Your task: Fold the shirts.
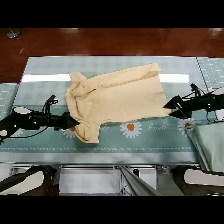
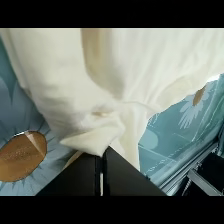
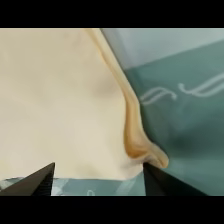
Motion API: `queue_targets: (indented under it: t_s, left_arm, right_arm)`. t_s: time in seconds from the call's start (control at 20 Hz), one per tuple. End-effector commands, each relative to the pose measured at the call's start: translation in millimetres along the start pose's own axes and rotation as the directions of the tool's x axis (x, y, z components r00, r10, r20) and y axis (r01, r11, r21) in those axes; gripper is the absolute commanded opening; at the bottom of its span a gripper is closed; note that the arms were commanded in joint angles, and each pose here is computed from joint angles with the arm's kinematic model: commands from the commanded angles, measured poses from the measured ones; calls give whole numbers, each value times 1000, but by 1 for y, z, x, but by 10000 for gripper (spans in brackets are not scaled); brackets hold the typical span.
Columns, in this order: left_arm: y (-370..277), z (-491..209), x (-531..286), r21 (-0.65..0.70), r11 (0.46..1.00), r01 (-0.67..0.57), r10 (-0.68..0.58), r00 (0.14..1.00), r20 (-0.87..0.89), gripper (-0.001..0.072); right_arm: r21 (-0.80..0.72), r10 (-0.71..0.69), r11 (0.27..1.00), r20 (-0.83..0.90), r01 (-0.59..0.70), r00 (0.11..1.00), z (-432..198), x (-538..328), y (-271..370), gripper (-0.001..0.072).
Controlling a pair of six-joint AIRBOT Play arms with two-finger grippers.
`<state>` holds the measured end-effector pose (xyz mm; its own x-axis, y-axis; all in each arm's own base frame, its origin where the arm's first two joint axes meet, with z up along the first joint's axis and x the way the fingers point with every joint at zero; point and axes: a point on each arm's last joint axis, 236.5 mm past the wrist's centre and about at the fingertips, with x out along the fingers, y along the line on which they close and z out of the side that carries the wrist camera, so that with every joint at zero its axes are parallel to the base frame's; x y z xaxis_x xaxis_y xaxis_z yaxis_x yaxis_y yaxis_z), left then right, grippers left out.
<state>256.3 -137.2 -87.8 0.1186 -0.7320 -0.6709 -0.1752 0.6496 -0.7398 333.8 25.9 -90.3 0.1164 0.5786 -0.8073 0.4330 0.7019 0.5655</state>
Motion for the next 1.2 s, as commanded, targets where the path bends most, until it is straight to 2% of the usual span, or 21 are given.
queue_targets:
  t_s: [0.0,0.15,0.2,0.3,0.45,0.55,0.65,0.75,0.9,1.0,1.15]
  left_arm:
    - [-4,5,0,-9,1000,16,-16,1000,18,29]
    - [-6,9,0,-17,1000,24,-24,999,35,29]
    - [-5,10,0,-17,1000,22,-21,999,39,29]
    - [-4,12,0,-17,1000,18,-17,999,46,29]
    - [-19,26,-10,26,999,35,-37,997,65,29]
    - [-67,50,-35,126,986,109,-123,986,109,28]
    - [-129,88,-86,302,948,104,-179,956,234,28]
    - [-211,112,-159,493,869,48,-260,891,372,28]
    - [-325,104,-277,678,718,-156,-354,758,549,28]
    - [-370,82,-347,676,653,-342,-361,644,674,28]
    - [-407,24,-424,599,582,-550,-371,476,797,28]
  right_arm:
    - [31,-17,999,-12,17,1000,16,22,13,627]
    - [-42,-17,999,6,17,1000,29,25,39,598]
    - [-79,-17,997,19,19,1000,34,24,48,491]
    - [-153,-19,988,38,25,999,38,24,63,15]
    - [-227,3,974,43,6,999,43,10,88,21]
    - [-326,60,945,96,-26,994,55,-32,132,21]
    - [-490,164,872,248,-22,955,69,-110,202,20]
    - [-622,295,782,425,39,856,65,-209,272,20]
    - [-729,462,659,588,187,664,8,-337,343,20]
    - [-748,545,612,635,258,547,-45,-392,361,20]
    - [-722,609,565,692,400,388,-124,-455,363,20]
